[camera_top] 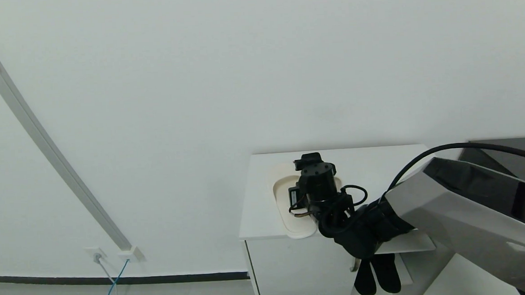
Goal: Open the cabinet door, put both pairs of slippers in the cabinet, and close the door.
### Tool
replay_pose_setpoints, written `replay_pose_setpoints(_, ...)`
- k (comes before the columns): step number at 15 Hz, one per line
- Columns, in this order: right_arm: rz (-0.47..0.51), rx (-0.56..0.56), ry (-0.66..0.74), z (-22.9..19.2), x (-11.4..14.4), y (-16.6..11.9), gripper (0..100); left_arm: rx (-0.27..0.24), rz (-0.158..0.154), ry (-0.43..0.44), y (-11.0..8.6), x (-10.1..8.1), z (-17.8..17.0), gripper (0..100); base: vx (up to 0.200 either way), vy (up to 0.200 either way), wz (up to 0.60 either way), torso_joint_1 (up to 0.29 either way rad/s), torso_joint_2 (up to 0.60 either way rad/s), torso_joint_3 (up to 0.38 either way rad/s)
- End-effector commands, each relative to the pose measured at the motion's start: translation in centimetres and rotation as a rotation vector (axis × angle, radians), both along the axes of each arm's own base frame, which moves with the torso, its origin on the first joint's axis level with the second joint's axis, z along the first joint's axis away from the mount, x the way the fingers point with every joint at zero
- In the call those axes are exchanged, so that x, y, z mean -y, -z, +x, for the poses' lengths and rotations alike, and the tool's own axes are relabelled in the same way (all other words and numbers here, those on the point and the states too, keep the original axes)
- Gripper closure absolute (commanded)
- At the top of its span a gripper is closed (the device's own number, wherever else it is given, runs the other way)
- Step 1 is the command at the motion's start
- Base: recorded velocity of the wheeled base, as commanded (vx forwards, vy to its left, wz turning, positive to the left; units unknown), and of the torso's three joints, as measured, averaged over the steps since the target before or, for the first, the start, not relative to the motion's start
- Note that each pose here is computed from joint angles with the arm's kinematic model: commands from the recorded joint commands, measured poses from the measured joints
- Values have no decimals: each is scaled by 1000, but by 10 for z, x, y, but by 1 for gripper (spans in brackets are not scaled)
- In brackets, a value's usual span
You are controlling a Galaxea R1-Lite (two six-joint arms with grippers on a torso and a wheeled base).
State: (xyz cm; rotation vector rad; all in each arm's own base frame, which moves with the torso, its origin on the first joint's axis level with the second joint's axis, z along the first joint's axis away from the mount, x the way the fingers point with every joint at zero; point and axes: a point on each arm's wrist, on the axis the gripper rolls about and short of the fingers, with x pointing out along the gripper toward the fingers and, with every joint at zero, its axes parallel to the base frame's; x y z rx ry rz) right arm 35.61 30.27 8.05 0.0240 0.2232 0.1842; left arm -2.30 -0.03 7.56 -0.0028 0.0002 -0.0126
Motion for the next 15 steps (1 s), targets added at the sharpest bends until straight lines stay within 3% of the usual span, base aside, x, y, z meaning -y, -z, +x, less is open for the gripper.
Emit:
replay_pose_setpoints(1,0,0,0,0,0,1,100,-1,0,0,0,0,0,100,0,0,0,0,0,0)
replay_pose_setpoints(9,21,19,-5,-7,6,-18,100,-1,0,0,0,0,0,100,0,0,0,0,0,0)
replay_pose_setpoints(15,82,56,-131,-58,46,-88,100,-1,1,0,0,0,0,100,0,0,0,0,0,0)
